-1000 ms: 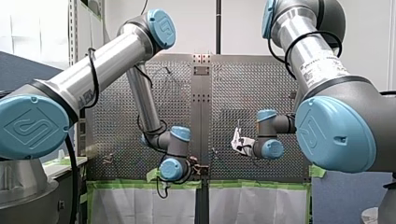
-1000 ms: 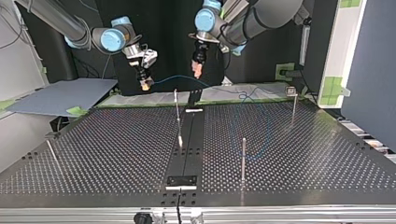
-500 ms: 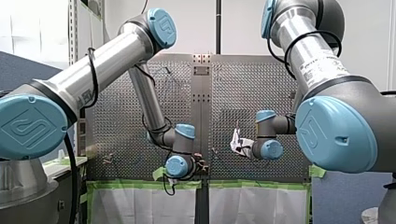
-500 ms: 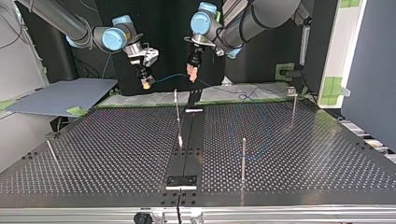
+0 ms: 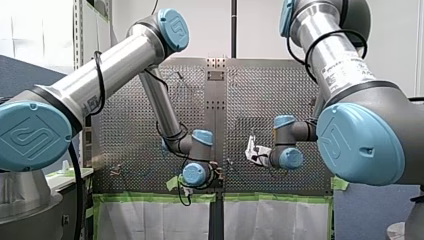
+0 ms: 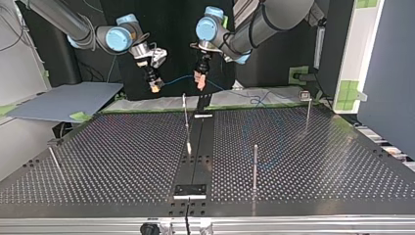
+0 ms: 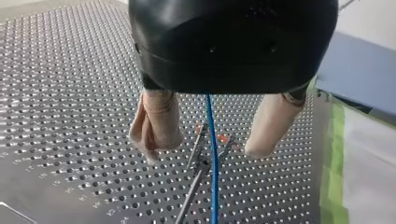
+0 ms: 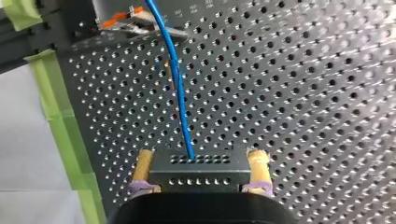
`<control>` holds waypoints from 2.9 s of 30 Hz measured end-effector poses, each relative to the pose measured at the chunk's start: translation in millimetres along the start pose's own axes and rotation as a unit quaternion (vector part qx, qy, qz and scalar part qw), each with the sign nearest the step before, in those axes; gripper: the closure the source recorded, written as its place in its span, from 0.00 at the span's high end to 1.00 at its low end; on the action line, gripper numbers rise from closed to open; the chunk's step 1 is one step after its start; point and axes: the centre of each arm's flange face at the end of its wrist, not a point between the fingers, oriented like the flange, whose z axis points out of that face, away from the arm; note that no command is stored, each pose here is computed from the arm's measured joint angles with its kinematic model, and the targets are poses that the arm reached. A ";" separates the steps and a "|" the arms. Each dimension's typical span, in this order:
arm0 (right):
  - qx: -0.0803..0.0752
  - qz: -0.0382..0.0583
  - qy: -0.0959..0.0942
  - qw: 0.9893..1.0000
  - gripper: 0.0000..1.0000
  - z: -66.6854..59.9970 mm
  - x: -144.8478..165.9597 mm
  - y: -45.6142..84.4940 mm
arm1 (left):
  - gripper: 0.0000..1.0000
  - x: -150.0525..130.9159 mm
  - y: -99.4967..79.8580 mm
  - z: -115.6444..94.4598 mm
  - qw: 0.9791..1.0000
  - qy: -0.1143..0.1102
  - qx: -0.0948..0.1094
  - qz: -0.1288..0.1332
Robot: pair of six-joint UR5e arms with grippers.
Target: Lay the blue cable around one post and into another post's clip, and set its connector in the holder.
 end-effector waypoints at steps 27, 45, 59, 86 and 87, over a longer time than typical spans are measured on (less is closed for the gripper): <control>-0.077 -0.002 0.033 0.996 0.19 -11.0 25.3 15.4 | 0.13 -10.0 -14.6 14.5 0.999 -0.042 0.018 -0.004; -0.148 -0.002 0.034 0.988 0.19 -1.6 -14.9 58.9 | 0.13 -7.6 -7.0 23.1 0.999 -0.036 0.033 0.007; -0.153 -0.002 0.040 0.987 0.19 13.3 -11.3 72.4 | 0.13 5.0 2.4 53.8 0.999 -0.010 0.032 0.021; -0.175 0.002 0.048 0.983 0.19 18.3 2.2 101.5 | 0.13 -1.8 16.5 81.6 1.000 -0.003 0.017 0.025; -0.176 0.002 0.048 0.983 0.19 18.2 2.1 101.9 | 0.13 1.4 18.0 82.2 1.000 -0.001 0.016 0.026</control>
